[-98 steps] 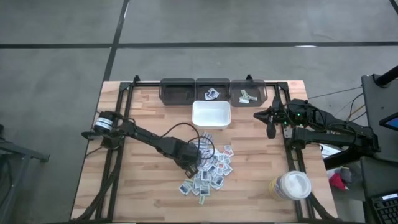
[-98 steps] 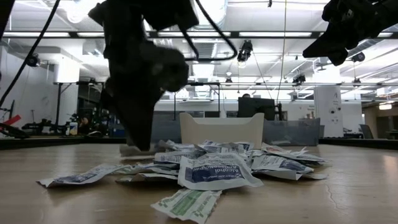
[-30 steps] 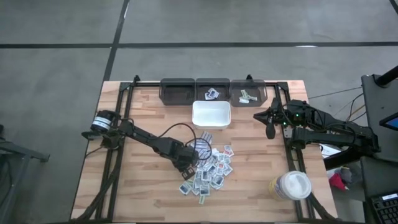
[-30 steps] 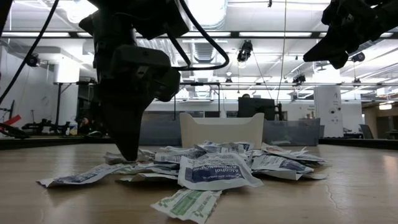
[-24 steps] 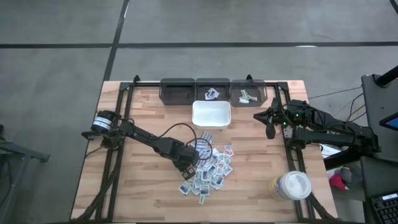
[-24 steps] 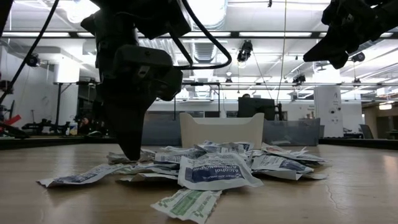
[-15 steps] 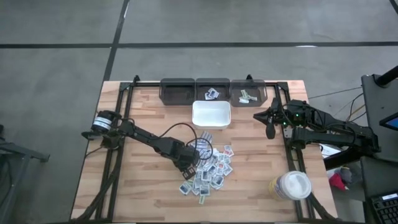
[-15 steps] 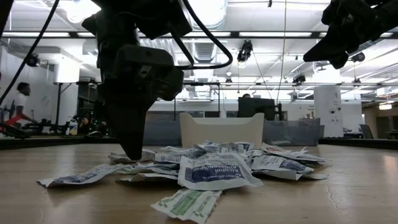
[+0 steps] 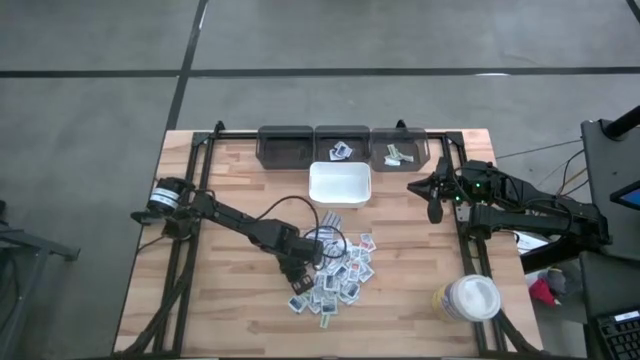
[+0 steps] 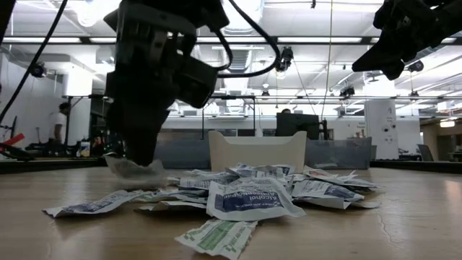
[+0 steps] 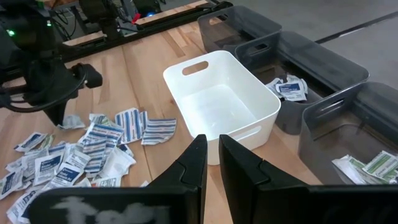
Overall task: Pick & Place First Aid Supplies
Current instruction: Put the blue alcohol pad into the middle gray bin
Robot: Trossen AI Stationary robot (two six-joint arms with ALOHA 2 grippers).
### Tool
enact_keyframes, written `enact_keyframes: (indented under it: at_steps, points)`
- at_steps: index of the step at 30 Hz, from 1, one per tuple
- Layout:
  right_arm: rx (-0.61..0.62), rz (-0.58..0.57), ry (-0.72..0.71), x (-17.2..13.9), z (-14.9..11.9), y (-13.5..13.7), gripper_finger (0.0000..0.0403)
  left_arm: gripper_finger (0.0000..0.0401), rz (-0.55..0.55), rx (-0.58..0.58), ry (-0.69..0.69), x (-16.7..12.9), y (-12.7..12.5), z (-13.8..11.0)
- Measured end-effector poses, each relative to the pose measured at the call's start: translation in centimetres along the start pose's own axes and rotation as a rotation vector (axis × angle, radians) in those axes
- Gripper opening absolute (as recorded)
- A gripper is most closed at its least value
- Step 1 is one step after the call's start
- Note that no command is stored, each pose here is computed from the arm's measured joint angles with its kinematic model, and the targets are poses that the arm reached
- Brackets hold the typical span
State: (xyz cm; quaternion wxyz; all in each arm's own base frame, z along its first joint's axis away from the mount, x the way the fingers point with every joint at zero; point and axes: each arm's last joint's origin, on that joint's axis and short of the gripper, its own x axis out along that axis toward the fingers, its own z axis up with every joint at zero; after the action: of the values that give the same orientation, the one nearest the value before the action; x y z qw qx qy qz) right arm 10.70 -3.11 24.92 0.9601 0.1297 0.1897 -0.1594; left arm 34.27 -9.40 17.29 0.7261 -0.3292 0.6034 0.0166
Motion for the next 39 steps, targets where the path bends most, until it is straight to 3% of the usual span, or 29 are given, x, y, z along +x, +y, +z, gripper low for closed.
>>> enact_keyframes:
  at_steps: [15, 27, 31, 36, 39]
  points:
    - [0.000, 0.000, 0.000, 0.0, 0.0, 0.0, 0.0038, 0.0009, -0.015, 0.057, -0.004, -0.2, -0.3, 0.2]
    - [0.000, 0.000, 0.000, 0.0, 0.0, 0.0, 0.0038, 0.0000, 0.014, 0.321, -0.237, -3.6, -3.6, 2.8]
    - [0.000, 0.000, 0.000, 0.0, 0.0, 0.0, 0.0038, 0.0000, 0.147, 0.475, -0.404, -5.5, -4.7, 4.1]
    - [0.000, 0.000, 0.000, 0.0, 0.0, 0.0, 0.0038, 0.0000, 0.515, 0.645, -0.604, -8.8, -4.7, 6.4]
    - [0.000, 0.000, 0.000, 0.0, 0.0, 0.0, 0.0038, 0.0000, 0.658, 0.685, -0.643, -11.1, -3.3, 8.5]
